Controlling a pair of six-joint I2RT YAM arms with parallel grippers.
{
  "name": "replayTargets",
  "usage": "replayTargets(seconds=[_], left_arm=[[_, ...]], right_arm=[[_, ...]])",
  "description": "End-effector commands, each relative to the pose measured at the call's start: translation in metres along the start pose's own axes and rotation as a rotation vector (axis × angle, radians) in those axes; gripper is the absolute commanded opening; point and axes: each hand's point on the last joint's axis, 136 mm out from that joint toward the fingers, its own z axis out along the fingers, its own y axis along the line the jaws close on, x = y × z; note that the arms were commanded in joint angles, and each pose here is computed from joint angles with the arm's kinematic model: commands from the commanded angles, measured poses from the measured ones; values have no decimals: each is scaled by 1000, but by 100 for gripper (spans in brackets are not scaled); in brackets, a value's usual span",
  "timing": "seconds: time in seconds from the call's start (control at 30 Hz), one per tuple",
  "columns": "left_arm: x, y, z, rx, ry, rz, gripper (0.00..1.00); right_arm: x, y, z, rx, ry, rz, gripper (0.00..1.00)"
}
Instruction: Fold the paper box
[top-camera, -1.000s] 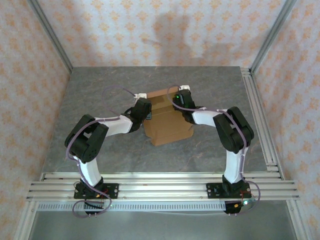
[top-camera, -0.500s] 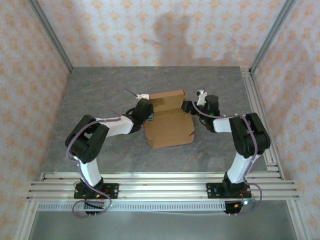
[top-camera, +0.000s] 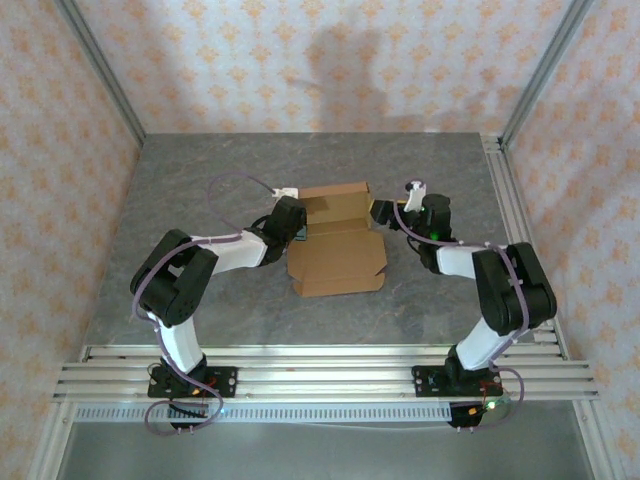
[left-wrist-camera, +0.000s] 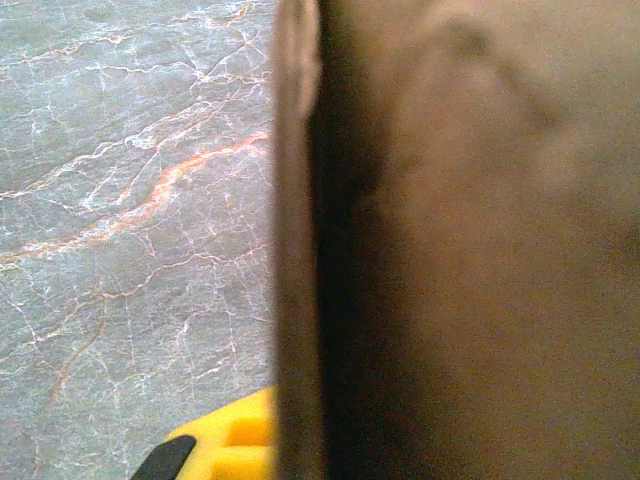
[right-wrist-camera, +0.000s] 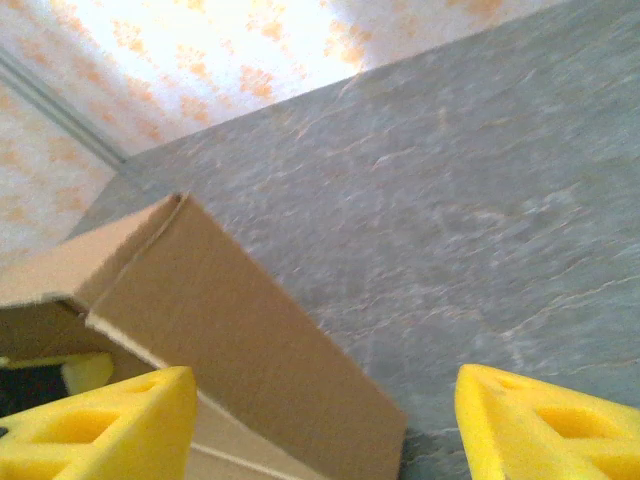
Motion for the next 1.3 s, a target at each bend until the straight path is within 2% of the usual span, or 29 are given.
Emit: replayTargets(seconds=[0.0, 0.3, 0.63, 0.87, 1.03, 1.17, 1.27], left_arm=[[63, 20, 1, -48, 228, 65, 0], [52, 8, -8, -21, 275, -45, 0], [43, -1, -5, 25, 281, -155, 0], [28, -9, -9, 115, 294, -352, 0], [27, -5, -11, 97, 361, -553, 0], [18, -15, -14, 164, 373, -694, 0], [21, -11, -19, 102, 444, -797, 0]], right_arm=[[-12, -19, -11, 144, -37, -44, 68], [-27, -29, -42, 295, -81, -79, 68], [-39, -20, -72, 365, -76, -140, 68], [-60, -15, -90, 425, -94, -112, 68], [-84, -3, -115, 469, -148, -94, 68], [-96, 0, -127, 502, -167, -111, 68], [-100, -2, -133, 543, -155, -133, 68]])
